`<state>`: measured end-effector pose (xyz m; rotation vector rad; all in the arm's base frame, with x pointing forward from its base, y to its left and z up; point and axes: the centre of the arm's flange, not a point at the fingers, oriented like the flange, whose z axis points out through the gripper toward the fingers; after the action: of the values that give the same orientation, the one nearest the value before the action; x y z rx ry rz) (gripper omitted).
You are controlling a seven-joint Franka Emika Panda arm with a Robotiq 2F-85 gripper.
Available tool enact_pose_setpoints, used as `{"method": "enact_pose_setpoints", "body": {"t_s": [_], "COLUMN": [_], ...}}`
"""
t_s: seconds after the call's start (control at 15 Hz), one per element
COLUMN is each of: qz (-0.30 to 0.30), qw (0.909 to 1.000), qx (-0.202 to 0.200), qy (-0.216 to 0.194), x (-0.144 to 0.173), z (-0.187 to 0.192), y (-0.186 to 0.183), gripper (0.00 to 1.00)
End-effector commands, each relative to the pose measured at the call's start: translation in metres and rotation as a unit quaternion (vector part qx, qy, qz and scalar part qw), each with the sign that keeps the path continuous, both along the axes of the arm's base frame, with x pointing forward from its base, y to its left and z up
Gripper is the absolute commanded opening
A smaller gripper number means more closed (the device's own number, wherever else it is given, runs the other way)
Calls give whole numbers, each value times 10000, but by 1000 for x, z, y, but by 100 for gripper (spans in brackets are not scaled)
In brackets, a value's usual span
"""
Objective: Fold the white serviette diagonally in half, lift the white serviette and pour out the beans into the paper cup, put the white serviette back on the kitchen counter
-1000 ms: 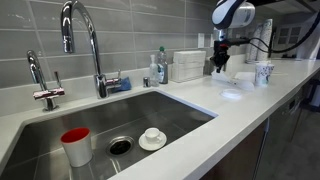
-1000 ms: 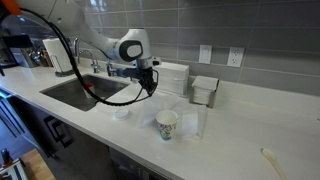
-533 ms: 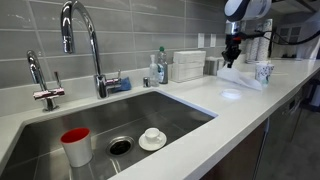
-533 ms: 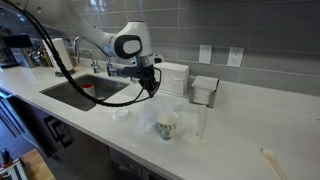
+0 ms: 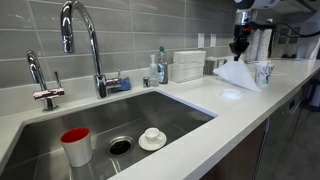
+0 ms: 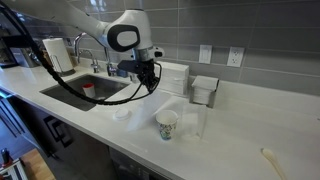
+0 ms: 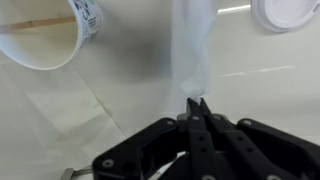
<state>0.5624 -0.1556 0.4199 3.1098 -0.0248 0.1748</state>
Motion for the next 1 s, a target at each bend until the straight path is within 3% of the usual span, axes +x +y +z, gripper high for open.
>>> {"method": "enact_pose_setpoints", "body": {"t_s": [0.0, 0.47, 0.93], "qz": [-290, -1208, -2282], "qw": [9987, 9870, 9629], "qx": [409, 1056, 1411], "qy": [11, 84, -293], "x": [-16, -32, -63], "z": [25, 62, 102], "y": [-13, -50, -107], "gripper": [0, 0, 0]}}
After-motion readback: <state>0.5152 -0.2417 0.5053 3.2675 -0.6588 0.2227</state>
